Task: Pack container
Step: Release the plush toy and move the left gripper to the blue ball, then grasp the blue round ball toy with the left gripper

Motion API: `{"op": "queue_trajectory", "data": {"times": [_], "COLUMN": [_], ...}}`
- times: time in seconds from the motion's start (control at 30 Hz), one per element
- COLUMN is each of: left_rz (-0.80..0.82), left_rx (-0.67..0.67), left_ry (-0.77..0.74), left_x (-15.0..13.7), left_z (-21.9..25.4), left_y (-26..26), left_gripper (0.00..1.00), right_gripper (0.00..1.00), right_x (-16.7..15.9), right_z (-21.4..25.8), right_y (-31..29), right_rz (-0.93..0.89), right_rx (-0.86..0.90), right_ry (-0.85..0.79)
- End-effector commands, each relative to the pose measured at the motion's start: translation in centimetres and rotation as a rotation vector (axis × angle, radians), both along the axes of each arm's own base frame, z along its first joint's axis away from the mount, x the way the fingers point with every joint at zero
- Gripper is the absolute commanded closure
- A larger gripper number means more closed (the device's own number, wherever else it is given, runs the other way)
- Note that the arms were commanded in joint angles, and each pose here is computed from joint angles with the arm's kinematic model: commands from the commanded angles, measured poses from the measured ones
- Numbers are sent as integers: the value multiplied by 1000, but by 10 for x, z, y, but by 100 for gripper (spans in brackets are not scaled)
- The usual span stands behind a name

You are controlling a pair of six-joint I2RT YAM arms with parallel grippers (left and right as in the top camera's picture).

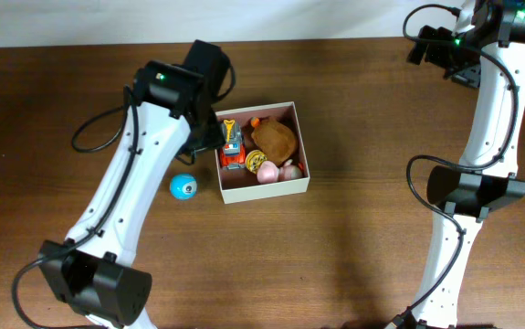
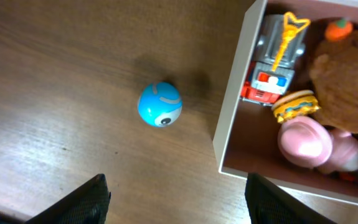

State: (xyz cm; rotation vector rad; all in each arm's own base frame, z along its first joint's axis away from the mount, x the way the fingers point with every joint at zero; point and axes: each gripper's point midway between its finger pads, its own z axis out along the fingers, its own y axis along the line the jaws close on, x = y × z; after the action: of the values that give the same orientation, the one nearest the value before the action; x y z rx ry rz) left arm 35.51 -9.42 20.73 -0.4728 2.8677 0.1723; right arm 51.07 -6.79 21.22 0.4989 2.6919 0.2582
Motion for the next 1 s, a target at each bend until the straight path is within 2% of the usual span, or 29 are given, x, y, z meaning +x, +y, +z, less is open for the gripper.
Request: {"op": "queue_trajectory", "data": {"times": [0.0,0.07,0.2,0.37,0.6,0.83,0.97], "left_rz": [-48,-62,-35,-181,-191,-181,-183], "left_rx": [-76,-121,-126,-182,-168,-90,-92], "left_ry": [60,85,124,155,180,183,147], "left_x": [2,3,2,0,-8,-11,-5], "left_z": [-18,-28,-52,-84,-119,-138,-150], "left_y": [9,13,32,24,28,42,41], "left_gripper": [28,28,28,29,29,29,22], "right_gripper": [1,1,1,1,1,1,1], "right_x": [-5,-5,-5,-5,-5,-5,-5], "right_z": [17,17,17,17,17,17,17], "right_y": [4,4,4,4,4,4,4], "right_rz": [1,1,1,1,1,1,1], "right_rx": [3,3,3,3,3,3,3], "right_ry": [-27,-27,-27,-27,-27,-27,-27]}}
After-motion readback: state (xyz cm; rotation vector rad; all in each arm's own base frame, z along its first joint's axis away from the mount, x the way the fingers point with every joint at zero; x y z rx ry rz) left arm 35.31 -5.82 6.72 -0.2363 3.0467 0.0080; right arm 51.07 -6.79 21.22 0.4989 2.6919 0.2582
